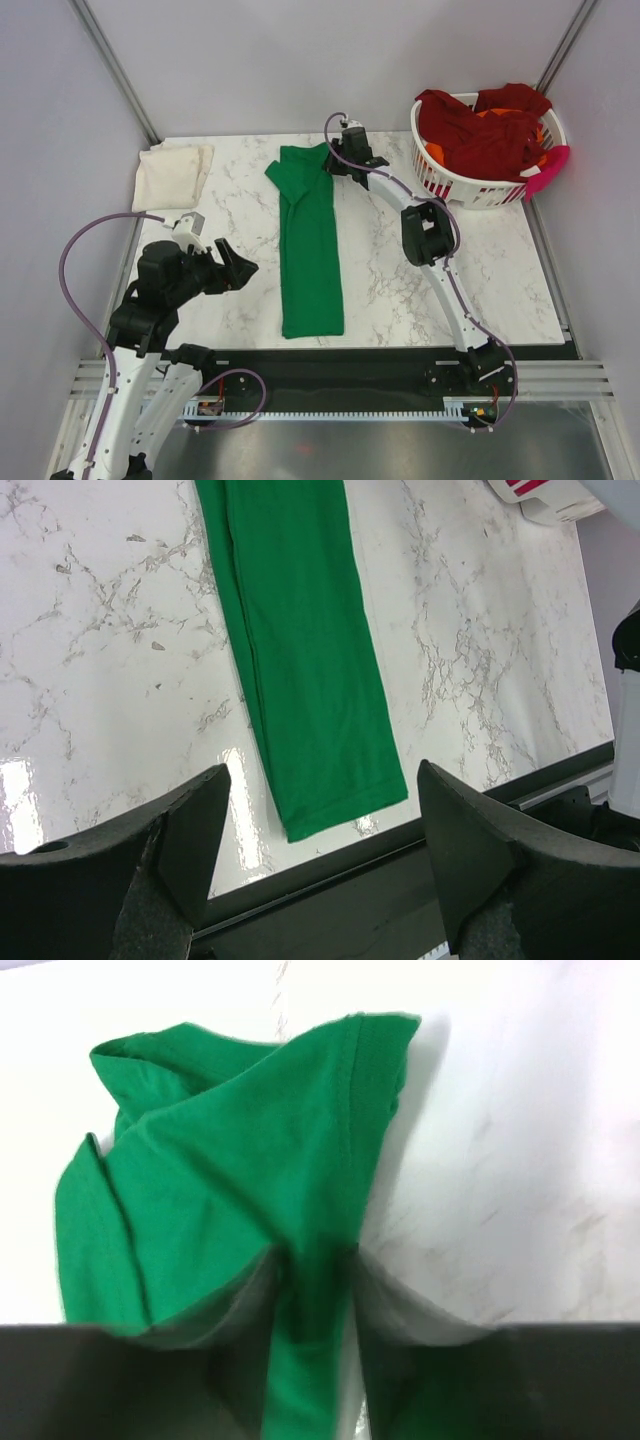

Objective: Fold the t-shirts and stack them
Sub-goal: Fold the tshirt

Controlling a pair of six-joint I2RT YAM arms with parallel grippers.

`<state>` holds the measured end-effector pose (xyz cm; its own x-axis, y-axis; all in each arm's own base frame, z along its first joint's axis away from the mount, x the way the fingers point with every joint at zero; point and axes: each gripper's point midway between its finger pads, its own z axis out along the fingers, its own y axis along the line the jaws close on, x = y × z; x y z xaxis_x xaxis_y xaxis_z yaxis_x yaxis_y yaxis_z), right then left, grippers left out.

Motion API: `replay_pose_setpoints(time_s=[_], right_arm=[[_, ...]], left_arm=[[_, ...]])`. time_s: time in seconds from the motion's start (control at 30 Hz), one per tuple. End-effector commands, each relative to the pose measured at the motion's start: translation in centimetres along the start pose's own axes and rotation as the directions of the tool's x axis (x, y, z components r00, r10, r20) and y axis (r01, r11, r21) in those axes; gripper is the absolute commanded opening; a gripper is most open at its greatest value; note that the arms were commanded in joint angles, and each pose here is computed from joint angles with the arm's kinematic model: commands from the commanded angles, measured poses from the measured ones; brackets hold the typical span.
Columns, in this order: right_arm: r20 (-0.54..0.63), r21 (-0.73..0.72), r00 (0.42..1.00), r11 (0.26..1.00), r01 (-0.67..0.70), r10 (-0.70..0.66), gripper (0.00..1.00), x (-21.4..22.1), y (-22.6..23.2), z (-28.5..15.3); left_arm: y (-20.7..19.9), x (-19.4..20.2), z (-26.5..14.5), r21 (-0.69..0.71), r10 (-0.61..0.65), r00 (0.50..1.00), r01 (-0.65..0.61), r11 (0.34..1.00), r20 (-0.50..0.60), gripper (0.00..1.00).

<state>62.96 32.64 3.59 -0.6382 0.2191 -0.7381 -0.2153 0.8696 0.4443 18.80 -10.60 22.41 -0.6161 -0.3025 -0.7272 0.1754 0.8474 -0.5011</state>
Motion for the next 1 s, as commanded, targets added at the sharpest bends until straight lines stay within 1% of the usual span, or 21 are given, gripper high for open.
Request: replay_pose_setpoints(time_s=[0.0,0.07,0.13,0.17,0.2,0.23,0.27,0.3,0.33,0.37,0.4,0.43,0.47,0.5,0.57,0.6,0.63,0.73,0.83,0.93,0.97], right_arm=[[0.180,0.007,0.983,0.999,0.038,-0.038,0.50,-5.1,-1.3,0.6],[0.205,0.016,0.978,0.999,0.042,-0.045,0.97,-6.0,-1.9,0.3],[0.209,0.024,0.976,0.998,0.061,-0.064,0.98,-6.7,-2.2,-0.4],[0.248,0.006,0.966,0.997,0.075,-0.074,0.98,-9.0,-1.0,-1.9],[0.220,0.018,0.972,0.997,0.080,-0.082,0.98,-7.9,-1.6,-2.2],[0.217,0.020,0.972,0.996,0.091,-0.094,0.98,-8.1,-1.5,-3.1],[0.305,-0.020,0.947,0.994,0.107,-0.096,0.98,-11.8,0.8,-5.7],[0.275,-0.022,0.957,0.994,0.105,-0.095,0.98,-10.4,0.3,-6.0],[0.281,-0.037,0.955,0.994,0.103,-0.088,0.98,-10.7,0.8,-6.8],[0.316,-0.074,0.947,0.993,0.090,-0.062,0.98,-12.7,2.1,-8.9],[0.271,-0.139,0.961,0.987,0.087,-0.047,0.95,-11.3,2.9,-9.2],[0.259,-0.176,0.966,0.982,0.070,-0.022,0.89,-11.4,3.3,-9.8],[0.257,-0.237,0.966,0.970,0.046,0.017,0.79,-11.9,4.6,-10.9],[0.202,-0.297,0.979,0.954,0.027,0.035,0.56,-10.2,5.1,-11.2],[0.184,-0.387,0.981,0.922,0.014,0.062,0.35,-9.6,6.6,-12.0],[0.121,-0.412,0.986,0.909,-0.057,0.116,0.26,-7.7,6.5,-11.8],[0.079,-0.455,0.989,0.887,-0.075,0.124,0.15,-6.5,7.0,-11.9],[-0.016,-0.475,0.985,0.866,-0.160,0.173,0.06,-3.1,6.2,-11.0],[-0.105,-0.493,0.970,0.836,-0.241,0.217,0.00,-0.3,5.7,-10.1],[-0.228,-0.529,0.941,0.780,-0.335,0.249,0.00,4.1,5.0,-8.8],[-0.236,-0.546,0.940,0.766,-0.339,0.247,0.00,4.8,4.9,-8.8]], left_arm=[[-0.1,-0.6,0.2,0.004,0.000,1.000,0.000,1.000,0.025,0.82],[0.0,-0.5,0.3,0.001,-0.001,1.000,0.001,1.000,0.020,0.82],[0.1,-0.5,0.5,-0.005,-0.002,1.000,0.002,1.000,0.013,0.82],[0.1,-0.5,0.6,-0.005,-0.005,1.000,0.005,1.000,0.010,0.82],[0.1,-0.5,0.6,-0.008,-0.004,1.000,0.004,1.000,0.011,0.82],[0.1,-0.5,0.5,-0.008,-0.004,1.000,0.004,1.000,0.015,0.82],[0.1,-0.5,0.4,-0.005,-0.003,1.000,0.003,1.000,0.016,0.81],[0.0,-0.6,0.4,-0.003,-0.001,1.000,0.001,1.000,0.020,0.81],[0.1,-0.6,0.3,-0.007,-0.002,1.000,0.002,1.000,0.024,0.81],[0.1,-0.6,0.3,-0.007,-0.003,1.000,0.003,1.000,0.024,0.81],[0.3,-0.6,0.3,-0.014,-0.004,1.000,0.005,1.000,0.029,0.81],[0.3,-0.7,0.3,-0.016,-0.003,0.999,0.004,1.000,0.033,0.81],[0.3,-0.7,0.2,-0.016,-0.006,0.999,0.007,1.000,0.035,0.81],[0.3,-0.7,0.2,-0.020,-0.006,0.999,0.007,1.000,0.037,0.80],[0.3,-0.8,0.1,-0.019,-0.006,0.999,0.007,1.000,0.043,0.80],[0.3,-0.8,0.1,-0.019,-0.006,0.999,0.007,1.000,0.043,0.79],[0.3,-0.7,0.0,-0.018,-0.005,0.999,0.005,1.000,0.046,0.79],[0.2,-0.9,-0.2,-0.013,-0.001,0.998,0.002,1.000,0.059,0.79],[0.2,-1.0,-0.3,-0.014,0.000,0.998,0.001,1.000,0.067,0.79],[0.1,-1.0,-0.3,-0.012,-0.002,0.998,0.003,1.000,0.068,0.79],[0.1,-1.0,-0.4,-0.011,0.000,0.998,0.001,1.000,0.069,0.79]])
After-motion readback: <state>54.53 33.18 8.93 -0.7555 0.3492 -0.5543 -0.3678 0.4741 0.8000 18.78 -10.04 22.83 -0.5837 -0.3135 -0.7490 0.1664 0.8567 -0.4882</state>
